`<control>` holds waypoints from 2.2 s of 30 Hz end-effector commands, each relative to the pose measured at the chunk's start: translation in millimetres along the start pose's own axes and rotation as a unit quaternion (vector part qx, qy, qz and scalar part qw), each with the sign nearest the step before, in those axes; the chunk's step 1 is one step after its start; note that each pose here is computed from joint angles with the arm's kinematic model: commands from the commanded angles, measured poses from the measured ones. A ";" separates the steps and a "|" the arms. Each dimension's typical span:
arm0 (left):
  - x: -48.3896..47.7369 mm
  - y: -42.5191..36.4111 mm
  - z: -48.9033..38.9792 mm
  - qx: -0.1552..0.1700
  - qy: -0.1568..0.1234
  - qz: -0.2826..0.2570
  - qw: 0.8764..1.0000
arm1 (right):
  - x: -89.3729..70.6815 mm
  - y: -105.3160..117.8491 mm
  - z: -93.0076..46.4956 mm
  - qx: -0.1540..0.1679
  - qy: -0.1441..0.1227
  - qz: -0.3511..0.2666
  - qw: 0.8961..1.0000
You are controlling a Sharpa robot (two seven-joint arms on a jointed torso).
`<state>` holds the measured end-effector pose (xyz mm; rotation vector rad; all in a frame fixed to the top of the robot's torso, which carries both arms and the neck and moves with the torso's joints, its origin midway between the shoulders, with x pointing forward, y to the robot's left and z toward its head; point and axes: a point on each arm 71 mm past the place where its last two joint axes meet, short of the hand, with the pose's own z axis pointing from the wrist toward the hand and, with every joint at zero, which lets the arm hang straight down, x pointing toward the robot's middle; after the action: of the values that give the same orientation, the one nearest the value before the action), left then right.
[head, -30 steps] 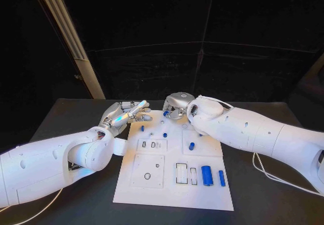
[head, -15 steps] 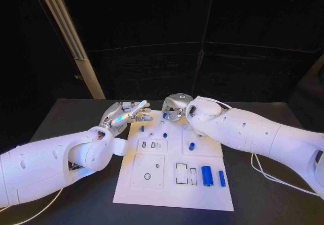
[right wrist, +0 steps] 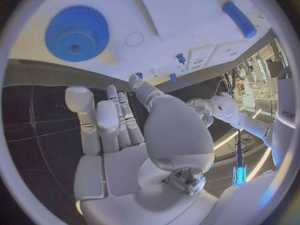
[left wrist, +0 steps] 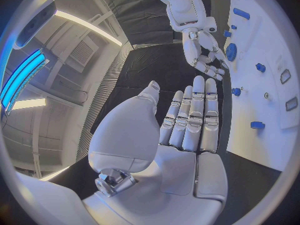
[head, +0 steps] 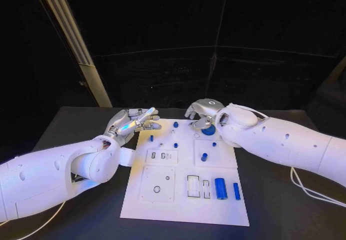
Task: Assemble the parts on the task board
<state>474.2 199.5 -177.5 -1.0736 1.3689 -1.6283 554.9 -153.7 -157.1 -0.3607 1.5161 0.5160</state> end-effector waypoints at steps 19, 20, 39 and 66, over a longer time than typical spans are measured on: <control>-1.9 -1.6 1.9 0.004 0.007 0.000 1.000 | -6.4 -64.8 -45.7 0.126 0.071 0.053 0.988; -1.9 -1.5 2.1 0.003 0.007 0.000 1.000 | -5.6 -63.9 -44.3 0.125 0.074 0.049 0.988; -1.4 -0.1 4.0 0.001 0.008 -0.001 1.000 | 1.9 -45.9 -28.1 0.100 0.101 0.019 0.990; -3.4 0.4 3.8 -0.001 0.007 0.000 1.000 | 4.1 -43.4 -24.5 0.094 0.108 0.003 0.990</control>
<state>479.2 202.2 -179.1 -1.0756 1.3759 -1.6223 557.7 -204.3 -164.6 -0.2479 1.7563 0.3510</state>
